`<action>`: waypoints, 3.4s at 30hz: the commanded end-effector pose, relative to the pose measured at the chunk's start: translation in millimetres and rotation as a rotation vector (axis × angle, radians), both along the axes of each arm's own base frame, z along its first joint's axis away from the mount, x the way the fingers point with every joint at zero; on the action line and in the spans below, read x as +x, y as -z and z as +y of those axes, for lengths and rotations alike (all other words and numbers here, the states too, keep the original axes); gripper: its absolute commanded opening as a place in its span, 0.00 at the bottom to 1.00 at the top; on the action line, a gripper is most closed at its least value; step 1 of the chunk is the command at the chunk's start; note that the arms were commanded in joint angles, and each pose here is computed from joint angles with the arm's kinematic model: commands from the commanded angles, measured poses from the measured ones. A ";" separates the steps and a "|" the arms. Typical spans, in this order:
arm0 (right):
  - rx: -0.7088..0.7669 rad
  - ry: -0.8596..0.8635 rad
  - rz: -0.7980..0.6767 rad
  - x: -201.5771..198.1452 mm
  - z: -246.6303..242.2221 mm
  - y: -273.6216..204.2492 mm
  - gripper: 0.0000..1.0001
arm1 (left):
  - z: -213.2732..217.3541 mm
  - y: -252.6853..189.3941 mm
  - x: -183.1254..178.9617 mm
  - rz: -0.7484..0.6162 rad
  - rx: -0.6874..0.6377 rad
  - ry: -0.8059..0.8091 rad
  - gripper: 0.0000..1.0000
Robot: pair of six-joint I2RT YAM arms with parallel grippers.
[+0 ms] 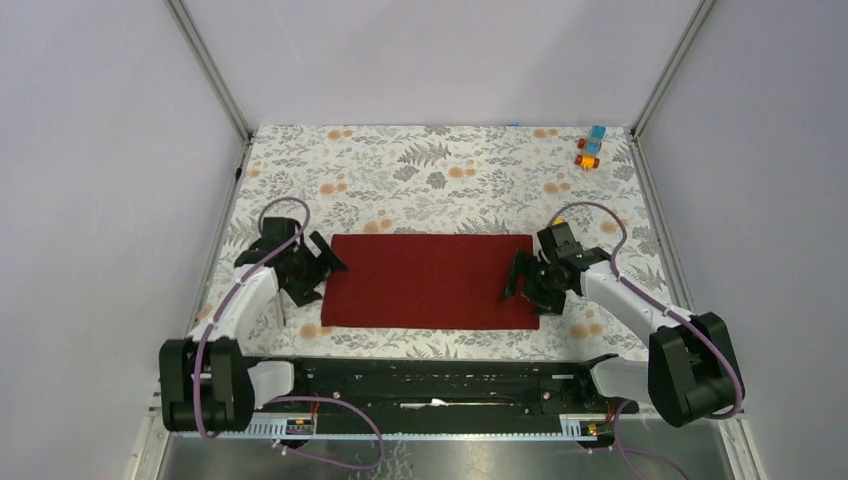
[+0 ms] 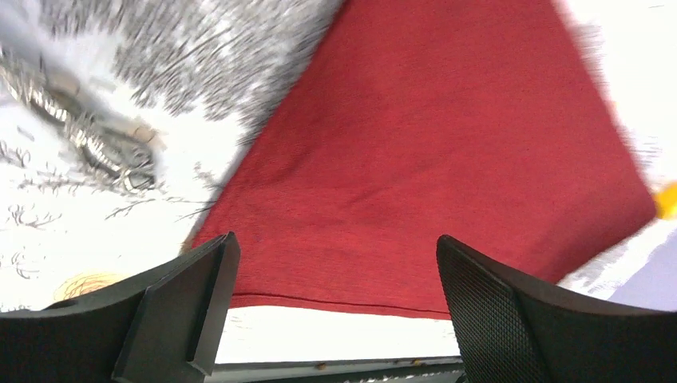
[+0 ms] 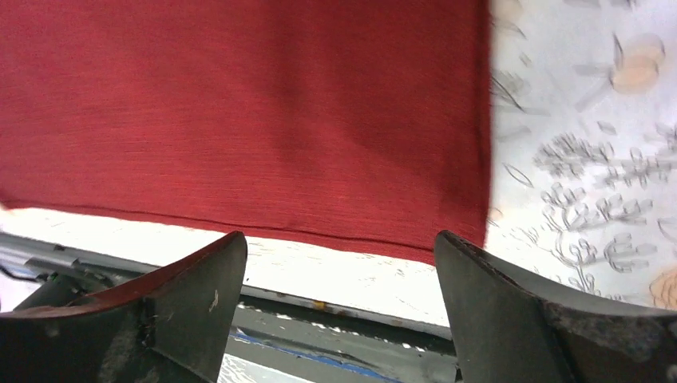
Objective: Fold the napkin into a case and place the utensils inside
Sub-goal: Pick up the rectangle-folded napkin from the center of the board, then fold the square-folded napkin at the center of the board.
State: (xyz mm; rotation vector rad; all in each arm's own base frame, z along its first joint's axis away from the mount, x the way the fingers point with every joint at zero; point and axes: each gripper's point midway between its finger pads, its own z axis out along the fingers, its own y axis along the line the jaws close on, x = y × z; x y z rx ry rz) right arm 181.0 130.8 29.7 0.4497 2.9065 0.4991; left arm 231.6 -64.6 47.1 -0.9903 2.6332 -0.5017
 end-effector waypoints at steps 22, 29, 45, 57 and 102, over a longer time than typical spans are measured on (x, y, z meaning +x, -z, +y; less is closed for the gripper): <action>0.428 0.069 -0.271 212.4 -26.4 22.1 0.93 | 11.0 42.7 175.9 -0.206 -0.070 -0.072 0.99; 0.279 0.040 -0.224 212.2 -52.2 19.0 0.93 | 13.6 23.2 168.4 -0.227 -0.072 -0.024 0.99; -0.120 -0.095 0.042 87.4 -39.2 -24.0 0.81 | -87.0 -146.3 128.9 -0.557 -0.119 0.469 0.99; -0.244 -0.173 0.121 91.1 -37.1 16.3 0.65 | -124.0 -168.1 61.8 -0.626 -0.148 0.655 0.99; -0.282 -0.673 -0.196 96.2 122.5 -60.0 0.00 | -113.8 -178.9 23.8 -0.638 -0.135 0.692 0.99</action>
